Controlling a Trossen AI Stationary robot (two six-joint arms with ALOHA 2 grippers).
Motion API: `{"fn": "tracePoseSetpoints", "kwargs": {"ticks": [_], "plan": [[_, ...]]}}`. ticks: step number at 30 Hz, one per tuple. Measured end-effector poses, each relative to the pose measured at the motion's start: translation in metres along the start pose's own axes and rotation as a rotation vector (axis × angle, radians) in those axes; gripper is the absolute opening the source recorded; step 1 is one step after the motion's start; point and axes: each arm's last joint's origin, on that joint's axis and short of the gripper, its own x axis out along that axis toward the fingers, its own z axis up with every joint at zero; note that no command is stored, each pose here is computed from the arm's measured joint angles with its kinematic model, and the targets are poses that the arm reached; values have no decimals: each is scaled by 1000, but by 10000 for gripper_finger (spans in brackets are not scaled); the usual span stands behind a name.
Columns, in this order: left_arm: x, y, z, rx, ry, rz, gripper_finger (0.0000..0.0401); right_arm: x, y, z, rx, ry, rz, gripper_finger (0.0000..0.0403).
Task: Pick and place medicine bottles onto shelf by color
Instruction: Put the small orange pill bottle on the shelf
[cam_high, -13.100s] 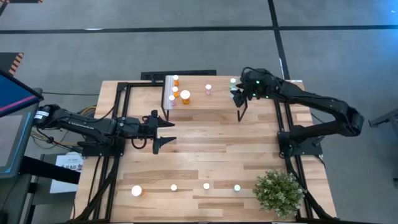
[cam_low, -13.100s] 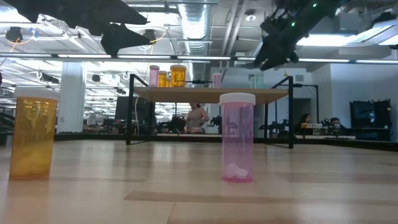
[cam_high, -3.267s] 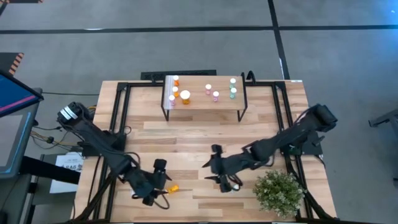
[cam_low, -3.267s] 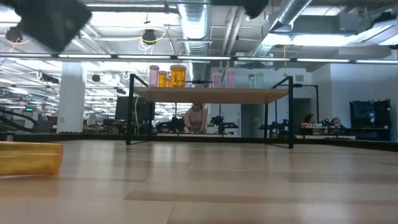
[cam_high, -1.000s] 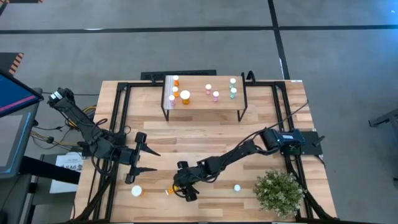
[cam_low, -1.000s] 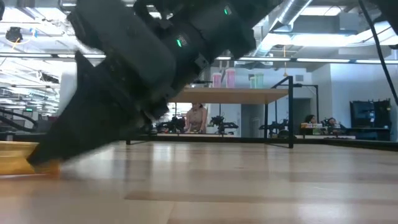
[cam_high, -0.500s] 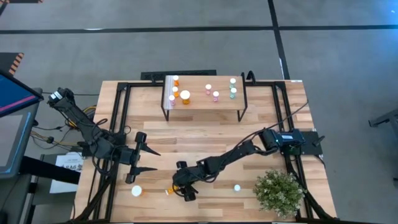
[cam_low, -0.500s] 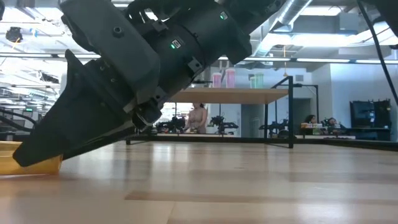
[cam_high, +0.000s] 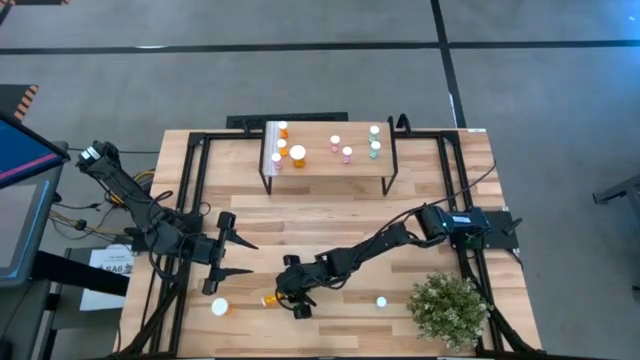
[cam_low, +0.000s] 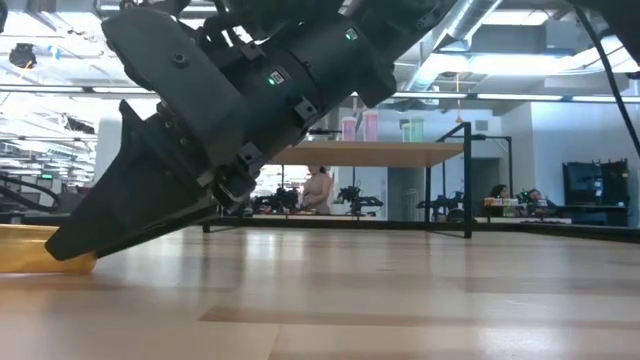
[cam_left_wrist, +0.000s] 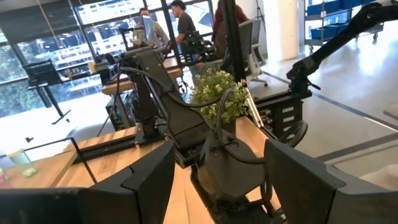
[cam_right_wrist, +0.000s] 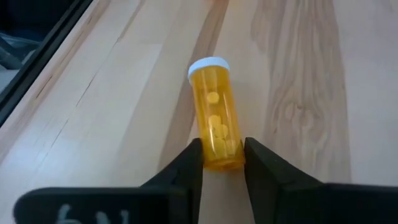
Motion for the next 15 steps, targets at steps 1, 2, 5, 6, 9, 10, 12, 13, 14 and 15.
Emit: {"fn": "tracePoseSetpoints", "kwargs": {"ticks": [1,2,5,6,9,10,12,13,14,15], "plan": [[0,0,0,0,0,0,235,0,0,1,9,-6,1,106],[0,0,0,-3,0,0,235,0,0,1,12,-12,2,106],[0,0,0,-7,0,0,235,-2,1,3,13,-13,2,109],[0,0,0,-9,1,0,235,-3,1,4,13,-18,3,110],[0,0,-2,-27,22,-1,235,-10,2,9,13,-12,3,111],[-1,0,-3,-30,31,5,235,-13,3,13,13,-15,3,110],[-2,1,-3,-42,37,17,235,-23,5,22,11,-28,5,110],[-3,2,-3,-50,38,20,235,-28,5,25,9,-11,1,110],[-3,2,-3,-55,37,23,235,-33,5,28,7,-7,0,110],[-3,2,-3,-55,38,28,235,-37,5,31,2,-6,-2,110]]}}
